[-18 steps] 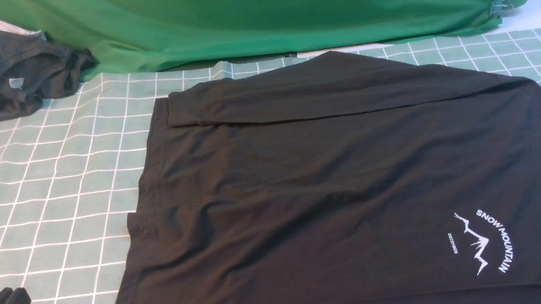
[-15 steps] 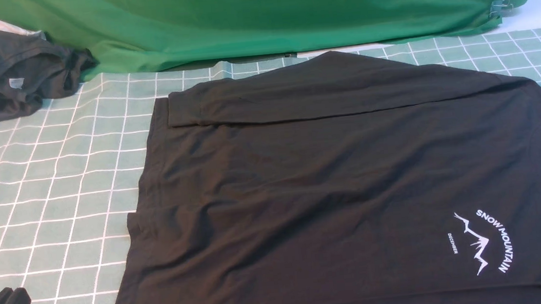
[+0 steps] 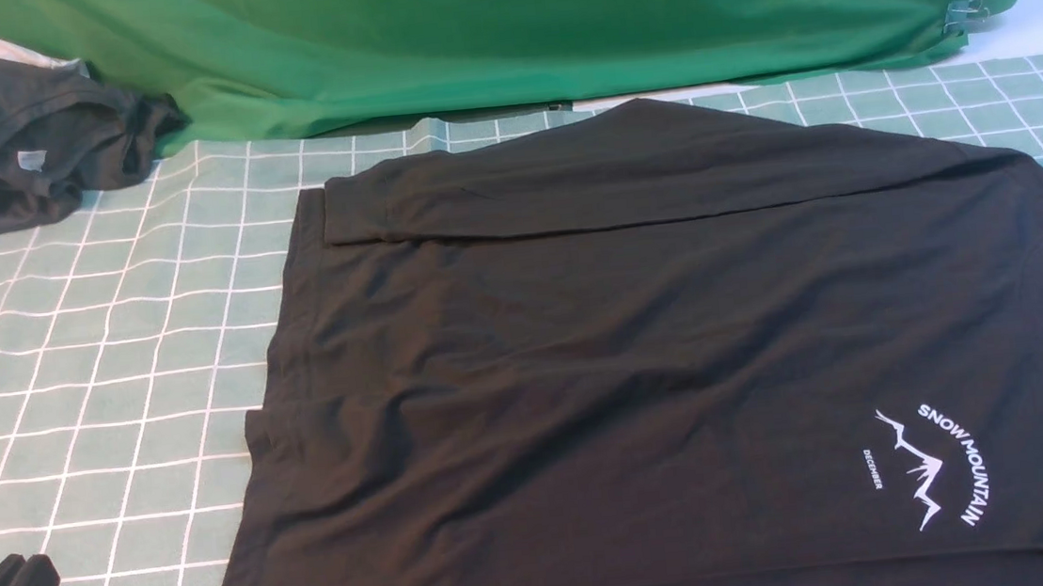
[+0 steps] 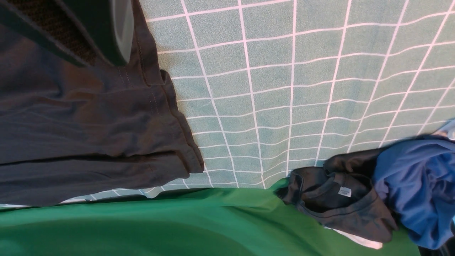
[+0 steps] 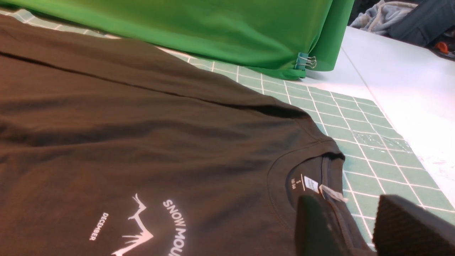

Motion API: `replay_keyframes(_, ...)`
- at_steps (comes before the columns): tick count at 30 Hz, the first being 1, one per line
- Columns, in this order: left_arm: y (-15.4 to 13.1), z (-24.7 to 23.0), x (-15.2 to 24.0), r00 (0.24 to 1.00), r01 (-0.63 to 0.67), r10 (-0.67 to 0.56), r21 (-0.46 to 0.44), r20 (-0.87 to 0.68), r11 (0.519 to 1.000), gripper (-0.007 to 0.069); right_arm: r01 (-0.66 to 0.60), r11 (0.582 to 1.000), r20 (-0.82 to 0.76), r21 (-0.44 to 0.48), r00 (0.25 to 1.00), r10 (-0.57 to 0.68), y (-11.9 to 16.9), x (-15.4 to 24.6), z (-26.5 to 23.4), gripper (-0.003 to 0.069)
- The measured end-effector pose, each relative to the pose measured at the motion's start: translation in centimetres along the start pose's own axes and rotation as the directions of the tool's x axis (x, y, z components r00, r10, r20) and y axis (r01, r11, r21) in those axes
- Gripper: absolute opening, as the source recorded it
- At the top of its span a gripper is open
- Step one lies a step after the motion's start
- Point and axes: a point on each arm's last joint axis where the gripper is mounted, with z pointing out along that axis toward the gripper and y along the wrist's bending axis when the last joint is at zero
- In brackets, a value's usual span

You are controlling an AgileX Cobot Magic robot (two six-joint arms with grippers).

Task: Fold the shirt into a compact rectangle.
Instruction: 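Grasp the left edge of the dark T-shirt lying flat on the table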

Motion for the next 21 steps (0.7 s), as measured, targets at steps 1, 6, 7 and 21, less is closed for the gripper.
replay_keyframes(1,0.0,0.0,0.0,1.000,-0.005,0.005,-0.001,0.000,1.000,0.0015,0.000,1.000,0.000,0.000,1.000,0.000,0.0,0.0,0.0,0.0242)
replay_keyframes(6,0.0,0.0,-0.5,0.998,0.024,-0.024,0.000,0.054,1.000,0.0015,0.000,1.000,0.000,0.000,1.000,0.000,0.0,0.0,0.0,0.0242)
replay_keyframes(7,0.0,0.0,-0.7,0.994,0.074,-0.074,0.009,0.075,0.997,0.0015,0.000,1.000,0.000,0.000,1.000,0.000,0.0,0.0,0.0,0.0242)
replay_keyframes(21,2.3,-2.2,-5.5,0.333,0.726,-0.784,0.388,0.525,0.568,0.0015,-0.323,0.946,0.187,-0.025,0.928,0.322,-0.3,-1.6,-0.1,0.0242)
